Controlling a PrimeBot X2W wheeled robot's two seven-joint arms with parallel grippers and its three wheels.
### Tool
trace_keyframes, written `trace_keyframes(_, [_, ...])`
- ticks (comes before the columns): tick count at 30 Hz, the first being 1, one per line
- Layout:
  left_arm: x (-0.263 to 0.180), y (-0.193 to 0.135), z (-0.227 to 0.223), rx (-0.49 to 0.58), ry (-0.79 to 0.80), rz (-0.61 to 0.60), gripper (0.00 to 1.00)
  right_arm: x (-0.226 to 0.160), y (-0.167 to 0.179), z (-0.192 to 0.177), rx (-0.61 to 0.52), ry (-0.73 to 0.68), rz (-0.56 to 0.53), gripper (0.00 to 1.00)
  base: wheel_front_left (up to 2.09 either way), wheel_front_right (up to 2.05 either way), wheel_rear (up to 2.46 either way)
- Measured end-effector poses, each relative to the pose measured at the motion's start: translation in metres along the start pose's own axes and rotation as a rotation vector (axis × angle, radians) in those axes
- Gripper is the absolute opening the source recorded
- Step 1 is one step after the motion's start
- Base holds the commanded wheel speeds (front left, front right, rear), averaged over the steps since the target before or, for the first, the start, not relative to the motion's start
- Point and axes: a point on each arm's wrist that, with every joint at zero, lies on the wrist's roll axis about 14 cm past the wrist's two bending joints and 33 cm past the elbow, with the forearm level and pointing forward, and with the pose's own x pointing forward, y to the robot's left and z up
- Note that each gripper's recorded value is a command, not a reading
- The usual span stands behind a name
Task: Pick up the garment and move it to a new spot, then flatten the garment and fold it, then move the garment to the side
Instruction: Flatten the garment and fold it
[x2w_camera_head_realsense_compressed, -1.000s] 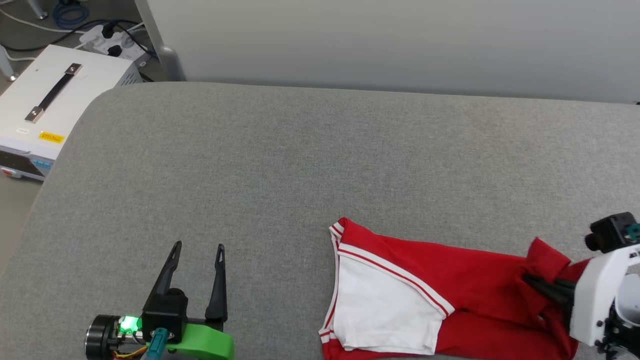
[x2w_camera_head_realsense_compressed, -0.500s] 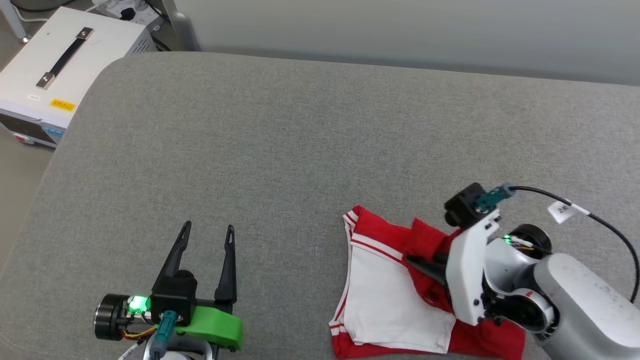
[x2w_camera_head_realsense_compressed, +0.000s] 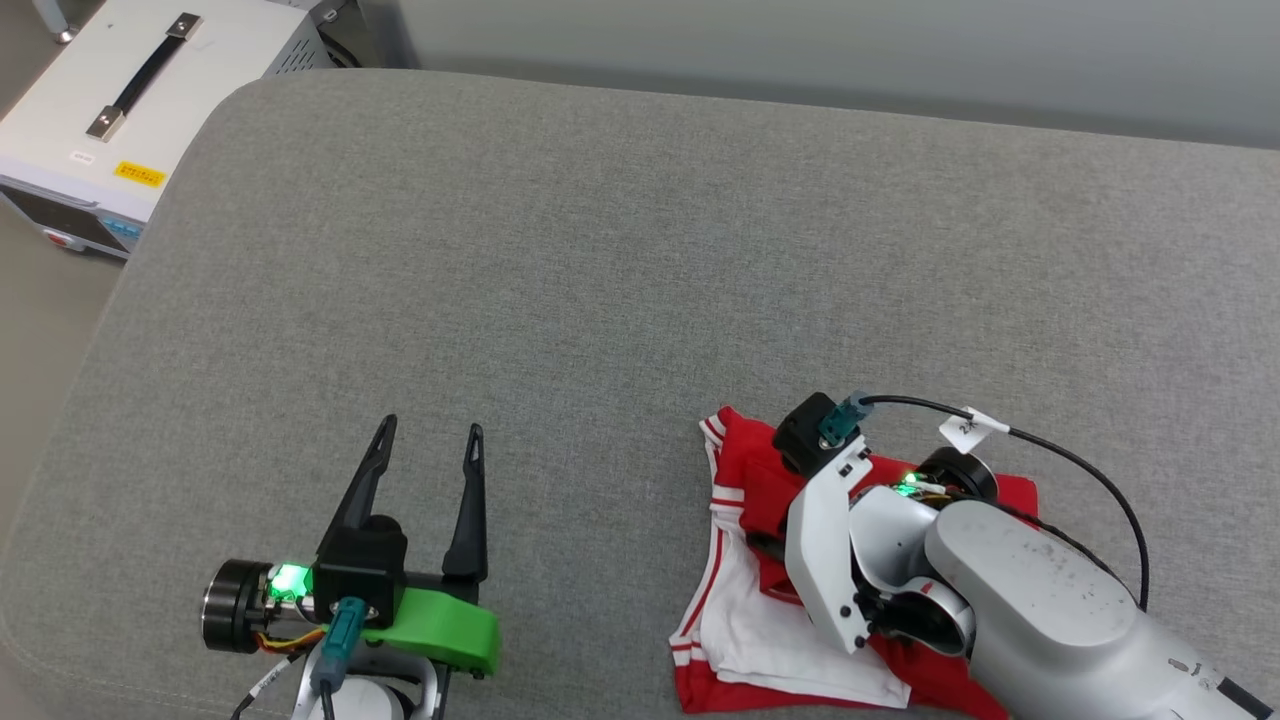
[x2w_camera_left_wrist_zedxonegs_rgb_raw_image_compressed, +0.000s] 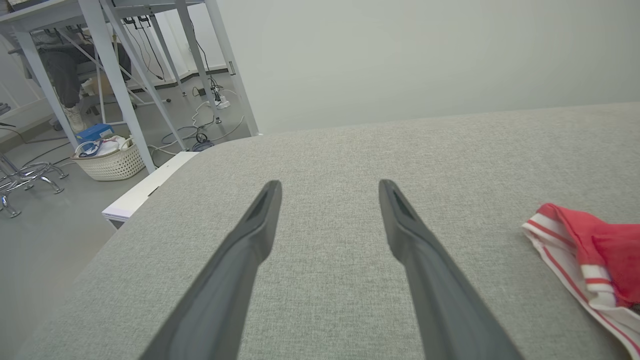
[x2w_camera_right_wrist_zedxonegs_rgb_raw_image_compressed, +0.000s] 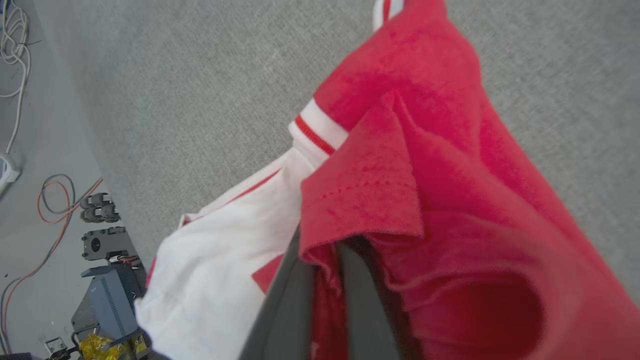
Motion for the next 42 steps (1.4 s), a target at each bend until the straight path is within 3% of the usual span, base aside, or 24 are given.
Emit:
trace_keyframes(4, [0.000, -0.001, 0.000, -0.002, 0.001, 0.000, 1.00, 0.004, 0.000, -0.001, -0.015, -0.022, -0.008, 0.00, 0.00, 0.00, 0.00])
trace_keyframes(5, [0.000, -0.001, 0.000, -0.003, -0.002, -0.002, 1.00, 0.003, 0.000, 0.001, -0.011, -0.045, -0.007, 0.23, 0.00, 0.00, 0.00])
trace_keyframes(6, [0.000, -0.002, 0.001, -0.003, -0.004, -0.003, 1.00, 0.002, 0.001, 0.003, -0.013, -0.063, -0.008, 1.00, 0.00, 0.00, 0.00])
trace_keyframes(10, [-0.001, -0.004, 0.006, -0.002, -0.018, -0.012, 1.00, -0.014, 0.000, 0.025, -0.039, -0.202, -0.022, 1.00, 0.00, 0.00, 0.00])
trace_keyframes(16, [-0.006, -0.011, 0.010, -0.008, -0.034, -0.036, 1.00, -0.072, -0.028, 0.070, -0.050, -0.491, -0.119, 1.00, 0.00, 0.00, 0.00])
trace_keyframes(17, [-0.007, -0.018, 0.013, -0.014, -0.043, -0.057, 1.00, -0.113, -0.057, 0.081, -0.051, -0.641, -0.242, 1.00, 0.00, 0.00, 0.00])
trace_keyframes(23, [-0.008, -0.028, 0.020, -0.020, -0.066, -0.090, 1.00, -0.178, -0.098, 0.071, 0.004, -0.878, -0.471, 1.00, 0.00, 0.00, 0.00])
trace_keyframes(29, [-0.010, -0.031, 0.027, -0.031, -0.087, -0.104, 1.00, -0.225, -0.112, 0.045, 0.002, -1.001, -0.666, 1.00, 0.00, 0.00, 0.00])
trace_keyframes(34, [-0.013, -0.033, 0.032, -0.033, -0.102, -0.111, 1.00, -0.249, -0.103, 0.026, -0.051, -1.039, -0.797, 1.00, 0.00, 0.00, 0.00])
trace_keyframes(42, [-0.020, -0.029, 0.035, -0.042, -0.112, -0.099, 1.00, -0.250, -0.074, 0.002, 0.037, -1.096, -0.839, 1.00, 0.00, 0.00, 0.00])
